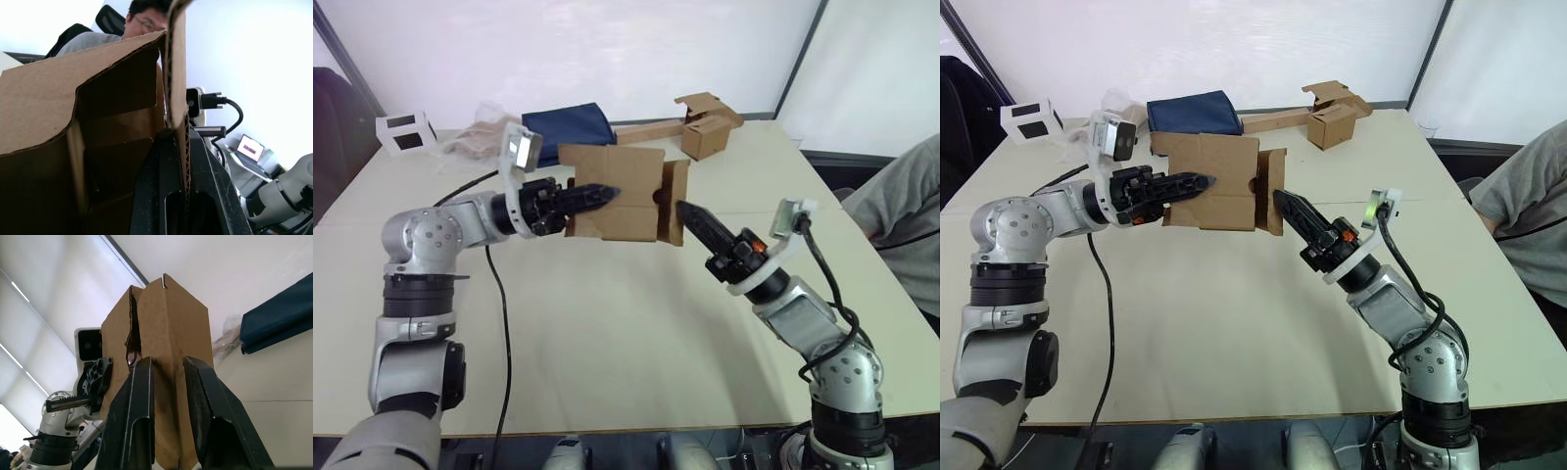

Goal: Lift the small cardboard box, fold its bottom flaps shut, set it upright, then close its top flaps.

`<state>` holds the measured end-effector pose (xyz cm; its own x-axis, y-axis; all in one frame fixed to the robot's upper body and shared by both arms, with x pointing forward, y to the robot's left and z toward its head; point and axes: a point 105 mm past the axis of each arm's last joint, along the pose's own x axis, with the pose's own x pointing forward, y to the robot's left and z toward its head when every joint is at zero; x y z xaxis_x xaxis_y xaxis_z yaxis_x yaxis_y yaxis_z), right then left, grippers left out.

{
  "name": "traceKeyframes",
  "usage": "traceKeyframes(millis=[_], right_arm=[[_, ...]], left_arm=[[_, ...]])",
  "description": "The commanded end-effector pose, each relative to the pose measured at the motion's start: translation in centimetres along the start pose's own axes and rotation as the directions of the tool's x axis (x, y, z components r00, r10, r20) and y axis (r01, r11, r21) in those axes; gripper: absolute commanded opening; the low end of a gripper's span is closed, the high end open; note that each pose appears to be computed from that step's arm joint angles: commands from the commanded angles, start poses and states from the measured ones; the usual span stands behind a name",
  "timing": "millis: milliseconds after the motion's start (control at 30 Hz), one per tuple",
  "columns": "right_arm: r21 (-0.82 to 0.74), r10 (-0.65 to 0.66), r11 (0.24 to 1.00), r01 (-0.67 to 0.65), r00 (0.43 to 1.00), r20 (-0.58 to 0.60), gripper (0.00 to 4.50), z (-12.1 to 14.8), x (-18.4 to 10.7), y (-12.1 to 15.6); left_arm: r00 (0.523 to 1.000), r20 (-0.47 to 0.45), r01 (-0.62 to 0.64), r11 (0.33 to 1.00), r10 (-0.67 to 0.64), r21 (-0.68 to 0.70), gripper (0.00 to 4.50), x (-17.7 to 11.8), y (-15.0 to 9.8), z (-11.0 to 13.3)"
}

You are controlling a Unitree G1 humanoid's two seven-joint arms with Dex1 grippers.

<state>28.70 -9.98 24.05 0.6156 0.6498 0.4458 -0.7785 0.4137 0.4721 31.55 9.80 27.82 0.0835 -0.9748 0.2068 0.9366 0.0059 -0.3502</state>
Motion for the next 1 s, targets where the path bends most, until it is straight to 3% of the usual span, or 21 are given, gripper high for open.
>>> traceKeyframes(millis=[33, 433, 1000], right_arm=[[-0.047, 0.014, 0.999, -0.014, 1.000, 0.019, 0.95, 0.5, 0.5, 0.6], [-0.075, 0.008, 0.997, -0.007, 1.000, 0.013, 0.95, -0.2, 1.4, 1.4], [0.046, 0.092, 0.995, -0.092, 0.996, -0.004, 0.95, -0.4, 1.0, 3.7]], left_arm=[[0.999, 0.016, 0.040, 0.998, -0.041, 0.045, 0.00, 0.3, -1.1, 0.8], [1.000, -0.002, 0.030, 0.998, -0.030, 0.052, 0.00, 0.4, -1.0, -0.1], [1.000, 0.002, 0.014, 0.999, -0.014, 0.048, 0.00, 0.0, -0.3, -0.6]])
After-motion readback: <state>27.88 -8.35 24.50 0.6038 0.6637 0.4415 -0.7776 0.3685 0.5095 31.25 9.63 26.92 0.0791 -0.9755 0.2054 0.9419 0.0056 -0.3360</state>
